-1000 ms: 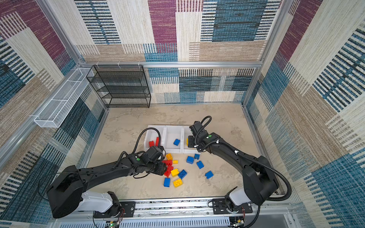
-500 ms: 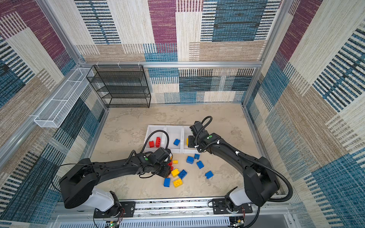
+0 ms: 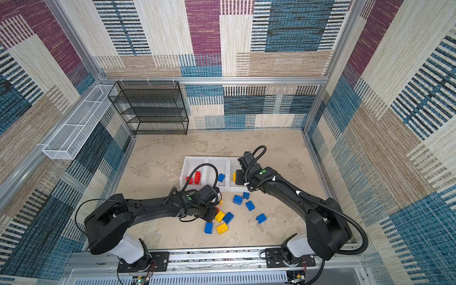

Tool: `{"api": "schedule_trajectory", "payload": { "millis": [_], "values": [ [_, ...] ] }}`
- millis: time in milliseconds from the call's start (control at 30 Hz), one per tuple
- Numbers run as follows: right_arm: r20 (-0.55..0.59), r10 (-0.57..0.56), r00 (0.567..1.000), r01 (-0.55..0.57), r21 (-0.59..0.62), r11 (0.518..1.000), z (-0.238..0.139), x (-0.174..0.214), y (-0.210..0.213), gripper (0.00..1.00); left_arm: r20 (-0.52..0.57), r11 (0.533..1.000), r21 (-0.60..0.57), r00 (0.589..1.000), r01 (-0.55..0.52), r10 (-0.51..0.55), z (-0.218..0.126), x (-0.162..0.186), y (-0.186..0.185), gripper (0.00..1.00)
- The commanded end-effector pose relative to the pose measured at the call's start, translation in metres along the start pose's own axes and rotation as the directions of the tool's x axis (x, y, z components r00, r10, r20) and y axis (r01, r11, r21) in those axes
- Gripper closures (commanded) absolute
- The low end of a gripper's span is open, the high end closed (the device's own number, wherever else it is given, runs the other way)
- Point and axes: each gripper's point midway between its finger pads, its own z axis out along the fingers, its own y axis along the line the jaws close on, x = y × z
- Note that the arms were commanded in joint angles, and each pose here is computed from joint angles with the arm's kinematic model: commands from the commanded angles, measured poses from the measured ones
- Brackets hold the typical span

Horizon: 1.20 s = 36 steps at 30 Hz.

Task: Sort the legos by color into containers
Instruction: 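Carry the red 2x4 brick with the left gripper into the nearest compartment and release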

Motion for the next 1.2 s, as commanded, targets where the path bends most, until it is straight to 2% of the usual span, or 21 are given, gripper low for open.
{"api": "schedule_trajectory", "payload": {
  "millis": [0,167,367,533,633,733,900,1167],
  "values": [
    [0.018,0.009,1.000,-0.009,0.003,1.000,-0.003,-0.003,-0.001,0.44,-0.006,1.000,-0.015,1.000,-0.022,0.022,0.001,0.002,0.002,0.73],
    [0.028,0.012,1.000,-0.012,0.001,1.000,-0.007,-0.006,-0.001,0.45,0.028,1.000,0.006,0.999,-0.018,0.018,-0.015,-0.004,-0.002,0.75],
    [0.043,0.010,0.999,-0.010,0.002,1.000,-0.013,-0.010,0.000,0.45,0.183,0.999,-0.051,0.983,-0.017,0.026,-0.067,-0.039,0.007,0.74],
    [0.042,0.012,0.999,-0.012,0.001,1.000,-0.014,-0.009,-0.001,0.46,0.289,0.996,-0.074,0.957,0.059,-0.036,-0.101,-0.080,0.046,0.73],
    [0.044,0.015,0.999,-0.015,-0.004,1.000,-0.015,-0.009,-0.001,0.46,0.318,0.986,-0.093,0.943,0.135,-0.099,-0.109,-0.101,0.086,0.73],
    [0.041,0.020,0.999,-0.020,-0.009,1.000,-0.016,-0.007,0.000,0.46,0.318,0.972,-0.136,0.938,0.192,-0.141,-0.107,-0.116,0.124,0.73],
    [0.031,0.026,0.999,-0.026,-0.008,1.000,-0.015,-0.001,-0.003,0.46,0.273,0.953,-0.162,0.940,0.256,-0.206,-0.088,-0.136,0.167,0.73],
    [0.025,0.036,0.999,-0.036,0.000,0.999,-0.017,0.006,-0.008,0.46,0.231,0.946,-0.164,0.944,0.279,-0.238,-0.065,-0.158,0.189,0.69]
  ]
}}
